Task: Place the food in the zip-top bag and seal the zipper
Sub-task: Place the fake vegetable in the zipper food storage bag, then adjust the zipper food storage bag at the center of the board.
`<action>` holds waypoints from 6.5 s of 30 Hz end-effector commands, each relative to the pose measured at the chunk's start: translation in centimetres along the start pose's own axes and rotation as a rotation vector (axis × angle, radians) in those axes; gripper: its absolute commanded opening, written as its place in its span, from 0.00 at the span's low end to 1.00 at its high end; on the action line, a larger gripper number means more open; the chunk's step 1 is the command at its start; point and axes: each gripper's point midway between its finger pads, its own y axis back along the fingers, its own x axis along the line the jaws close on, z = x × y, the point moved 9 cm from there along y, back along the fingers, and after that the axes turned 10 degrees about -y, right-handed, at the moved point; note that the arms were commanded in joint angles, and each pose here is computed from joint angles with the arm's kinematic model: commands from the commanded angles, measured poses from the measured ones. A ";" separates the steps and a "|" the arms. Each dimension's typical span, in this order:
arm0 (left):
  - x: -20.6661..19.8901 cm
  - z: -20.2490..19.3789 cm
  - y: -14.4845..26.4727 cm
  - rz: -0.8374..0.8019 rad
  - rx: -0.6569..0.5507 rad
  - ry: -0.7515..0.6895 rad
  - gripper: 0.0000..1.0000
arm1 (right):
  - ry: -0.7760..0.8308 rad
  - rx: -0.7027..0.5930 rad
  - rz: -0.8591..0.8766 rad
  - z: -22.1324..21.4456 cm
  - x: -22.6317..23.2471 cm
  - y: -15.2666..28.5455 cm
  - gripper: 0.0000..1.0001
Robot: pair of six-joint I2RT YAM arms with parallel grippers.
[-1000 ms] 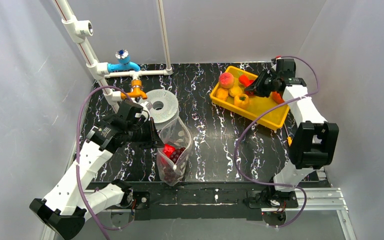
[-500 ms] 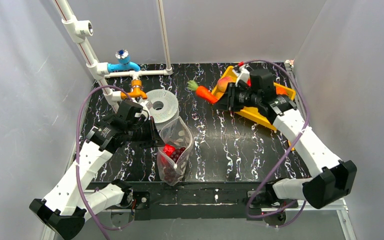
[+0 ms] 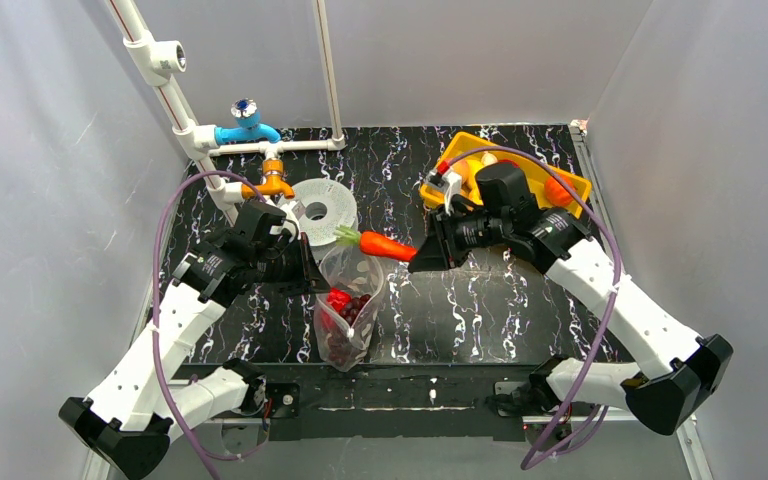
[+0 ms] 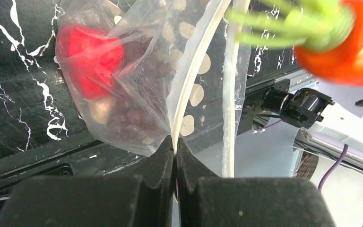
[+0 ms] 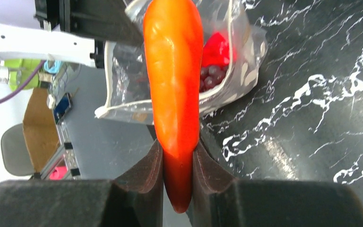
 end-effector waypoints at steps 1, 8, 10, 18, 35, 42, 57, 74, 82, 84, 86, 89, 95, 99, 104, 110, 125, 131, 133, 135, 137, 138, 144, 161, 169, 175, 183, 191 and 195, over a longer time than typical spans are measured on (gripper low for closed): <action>-0.1 -0.2 0.0 -0.020 0.003 -0.017 0.00 | 0.058 0.088 0.030 -1.5 1.8 1.4 0.01; -0.2 -0.1 -0.2 -0.031 0.006 -0.016 0.00 | -0.030 0.147 -0.218 -2.1 1.2 -1.2 0.01; -0.2 -0.1 -0.2 -0.031 0.003 -0.015 0.00 | -0.036 0.153 -0.281 -1.9 1.2 -2.1 0.01; -0.2 -0.3 0.2 -0.029 -0.004 -0.009 0.00 | -0.051 0.133 -0.355 -0.2 3.2 -4.7 0.06; -0.2 -0.4 0.3 -0.035 -0.004 -0.010 0.00 | -0.027 0.186 -0.428 1.6 5.6 -9.0 0.30; -0.1 -0.5 0.2 -0.035 0.001 -0.008 0.00 | 0.013 0.192 -0.550 1.8 4.8 -8.6 0.36; -0.2 -0.5 0.6 -0.034 -0.009 -0.009 0.00 | 0.012 0.214 -0.165 2.6 9.5 -10.8 0.51; -1.0 -0.3 2.6 -0.112 -0.167 -0.040 0.00 | 0.036 0.030 -0.246 3.2 8.3 -7.4 0.51; 0.3 -1.2 -0.1 -0.037 -0.018 0.025 0.00 | -0.008 -0.059 -0.332 4.1 5.7 -5.5 0.55; 0.3 -1.1 -0.2 -0.034 -0.015 0.024 0.00 | -0.038 -0.066 -0.348 4.3 4.8 -5.2 0.55; 0.3 -1.1 -0.2 -0.030 -0.008 0.022 0.00 | -0.094 -0.067 -0.366 4.4 3.4 -4.8 0.56; 0.3 -1.2 -0.3 -0.028 -0.002 0.021 0.00 | -0.164 -0.070 -0.369 4.2 2.0 -4.5 0.61; 0.2 -0.9 -0.3 -0.032 -0.009 0.016 0.00 | -0.258 0.053 -0.349 -0.6 -0.2 -6.2 0.72; 0.1 -0.6 -0.3 -0.036 -0.012 0.012 0.00 | -0.234 0.106 -0.416 -3.3 -0.7 -7.3 0.74; 0.0 -0.6 -0.4 -0.042 -0.013 0.013 0.00 | -0.141 0.062 -0.615 -3.6 -1.1 -8.1 0.73; -0.1 -0.6 -0.2 -0.053 -0.017 0.015 0.00 | 0.007 -0.092 -0.746 -2.2 -0.7 -10.0 0.68; 0.1 -0.9 0.0 -0.045 -0.016 0.014 0.00 | 0.084 -0.118 -0.642 0.7 1.5 -12.4 0.27; 0.0 -0.8 -0.2 -0.046 -0.014 0.010 0.00 | 0.091 -0.108 -0.632 0.8 1.6 -12.7 0.19; 0.0 -0.8 -0.2 -0.046 -0.013 0.009 0.00 | 0.090 -0.100 -0.619 0.8 1.7 -12.9 0.18; 0.0 -0.8 -0.1 -0.047 -0.014 0.009 0.00 | 0.088 -0.091 -0.609 0.7 1.7 -13.1 0.17; 0.1 -0.9 -0.1 -0.047 -0.014 0.009 0.00 | 0.084 -0.079 -0.610 0.6 1.6 -13.3 0.18; 0.1 -0.9 -0.1 -0.047 -0.014 0.010 0.00 | 0.082 -0.075 -0.612 0.5 1.5 -13.4 0.19; 0.1 -1.0 0.0 -0.045 -0.017 0.009 0.00 | 0.081 -0.069 -0.628 0.4 1.4 -13.5 0.12; -1.3 -0.8 1.6 -0.210 -0.129 -0.054 0.00 | -0.408 0.097 -0.006 5.9 6.5 -7.8 0.01; 0.0 -1.7 0.0 -0.104 -0.019 0.019 0.00 | -0.390 0.085 -0.093 6.4 4.2 -7.9 0.01; -0.4 -1.1 0.1 -0.110 -0.018 0.005 0.00 | -0.360 0.071 0.029 7.5 6.5 -6.6 0.03; -0.6 -0.9 0.5 -0.124 -0.035 -0.005 0.00 | -0.410 0.100 0.045 6.9 5.2 -7.7 0.10; -0.6 -1.0 0.5 -0.119 -0.038 -0.002 0.00 | -0.330 0.057 -0.157 5.9 3.8 -6.6 0.29; -0.5 -0.9 0.4 -0.116 -0.040 -0.003 0.00 | -0.288 0.036 -0.229 5.3 3.5 -5.7 0.35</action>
